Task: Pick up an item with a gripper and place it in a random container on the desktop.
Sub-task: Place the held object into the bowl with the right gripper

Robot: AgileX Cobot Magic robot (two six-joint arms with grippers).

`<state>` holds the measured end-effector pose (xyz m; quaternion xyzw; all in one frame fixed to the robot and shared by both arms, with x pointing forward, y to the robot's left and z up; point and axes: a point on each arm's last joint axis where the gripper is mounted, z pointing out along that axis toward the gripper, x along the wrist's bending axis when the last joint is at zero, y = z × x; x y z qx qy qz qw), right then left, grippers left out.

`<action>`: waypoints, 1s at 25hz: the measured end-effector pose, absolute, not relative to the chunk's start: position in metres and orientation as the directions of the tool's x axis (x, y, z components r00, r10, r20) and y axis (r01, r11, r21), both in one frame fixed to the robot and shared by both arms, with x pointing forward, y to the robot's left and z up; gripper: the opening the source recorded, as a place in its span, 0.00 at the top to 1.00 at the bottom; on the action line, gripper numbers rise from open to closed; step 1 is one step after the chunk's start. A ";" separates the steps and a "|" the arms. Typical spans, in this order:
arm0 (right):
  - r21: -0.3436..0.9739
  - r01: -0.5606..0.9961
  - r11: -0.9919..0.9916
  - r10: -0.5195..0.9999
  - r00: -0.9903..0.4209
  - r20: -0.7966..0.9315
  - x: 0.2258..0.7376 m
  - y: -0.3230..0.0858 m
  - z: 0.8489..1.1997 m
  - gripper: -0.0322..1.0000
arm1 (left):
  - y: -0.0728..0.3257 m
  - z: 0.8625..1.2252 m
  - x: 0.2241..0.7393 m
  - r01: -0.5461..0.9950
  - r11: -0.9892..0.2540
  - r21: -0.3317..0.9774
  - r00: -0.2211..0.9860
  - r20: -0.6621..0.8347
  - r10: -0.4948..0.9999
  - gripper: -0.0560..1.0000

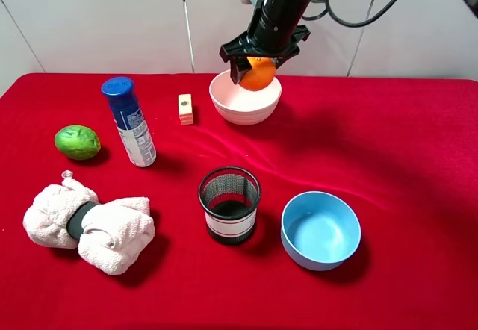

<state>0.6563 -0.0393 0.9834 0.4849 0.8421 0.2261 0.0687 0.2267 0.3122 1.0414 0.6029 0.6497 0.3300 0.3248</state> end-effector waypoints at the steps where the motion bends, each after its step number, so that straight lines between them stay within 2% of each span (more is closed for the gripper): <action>1: 0.456 0.782 0.425 0.848 -0.520 0.102 0.658 -0.039 0.982 0.43 | 0.312 1.041 0.227 0.569 0.055 0.820 -0.062 -0.024 0.998 0.01; 12: 0.559 0.711 0.426 0.846 -0.533 0.033 0.668 -0.038 0.986 0.43 | 0.312 1.041 0.227 0.569 0.055 0.820 -0.062 -0.024 0.998 0.01; 20: 0.571 0.705 0.420 0.846 -0.532 0.034 0.670 -0.037 0.986 0.43 | 0.312 1.041 0.227 0.569 0.055 0.820 -0.062 -0.024 0.998 0.01; 25: 0.550 0.732 0.402 0.850 -0.521 0.072 0.671 -0.034 0.970 0.43 | 0.312 1.041 0.227 0.569 0.055 0.820 -0.062 -0.024 0.998 0.01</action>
